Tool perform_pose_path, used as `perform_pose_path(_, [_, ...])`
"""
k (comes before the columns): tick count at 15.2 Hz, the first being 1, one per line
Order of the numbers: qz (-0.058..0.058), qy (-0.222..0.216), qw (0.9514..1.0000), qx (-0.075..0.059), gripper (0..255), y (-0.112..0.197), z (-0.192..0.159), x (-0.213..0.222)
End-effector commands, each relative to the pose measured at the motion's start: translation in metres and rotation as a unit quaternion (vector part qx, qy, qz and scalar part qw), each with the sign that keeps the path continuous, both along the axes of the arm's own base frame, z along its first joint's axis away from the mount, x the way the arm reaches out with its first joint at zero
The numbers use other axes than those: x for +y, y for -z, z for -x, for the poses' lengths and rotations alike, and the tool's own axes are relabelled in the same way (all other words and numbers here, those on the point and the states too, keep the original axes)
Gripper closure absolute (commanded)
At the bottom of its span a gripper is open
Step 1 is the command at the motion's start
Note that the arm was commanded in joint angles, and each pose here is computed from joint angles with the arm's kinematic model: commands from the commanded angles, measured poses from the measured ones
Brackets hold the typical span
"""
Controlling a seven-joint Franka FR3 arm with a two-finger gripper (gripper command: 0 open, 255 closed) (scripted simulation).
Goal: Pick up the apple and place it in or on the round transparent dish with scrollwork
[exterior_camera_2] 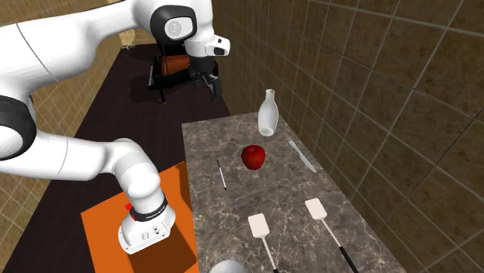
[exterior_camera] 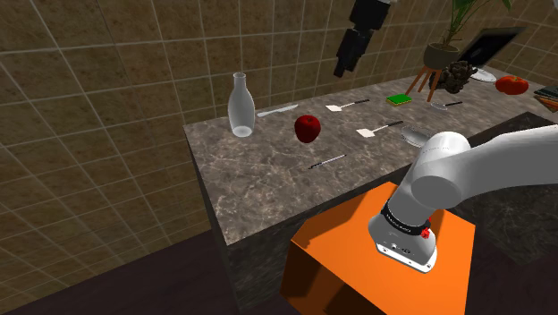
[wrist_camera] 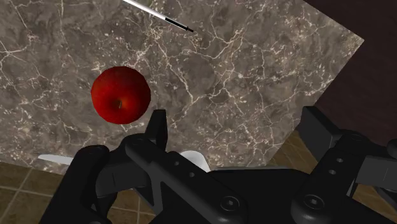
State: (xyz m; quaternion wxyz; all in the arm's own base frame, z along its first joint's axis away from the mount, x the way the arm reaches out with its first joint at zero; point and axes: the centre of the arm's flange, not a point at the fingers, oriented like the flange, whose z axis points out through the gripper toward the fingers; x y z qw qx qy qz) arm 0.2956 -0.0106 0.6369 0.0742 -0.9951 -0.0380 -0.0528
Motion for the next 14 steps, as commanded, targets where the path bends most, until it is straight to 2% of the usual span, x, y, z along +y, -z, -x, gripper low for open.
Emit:
perform_pose_path(1, [0.000, 0.000, 1.0000, 0.000, 0, 0.000, 0.000, 0.000])
perform_pose_path(14, [0.052, 0.045, 0.9976, -0.002, 0, 0.133, -0.081, -0.050])
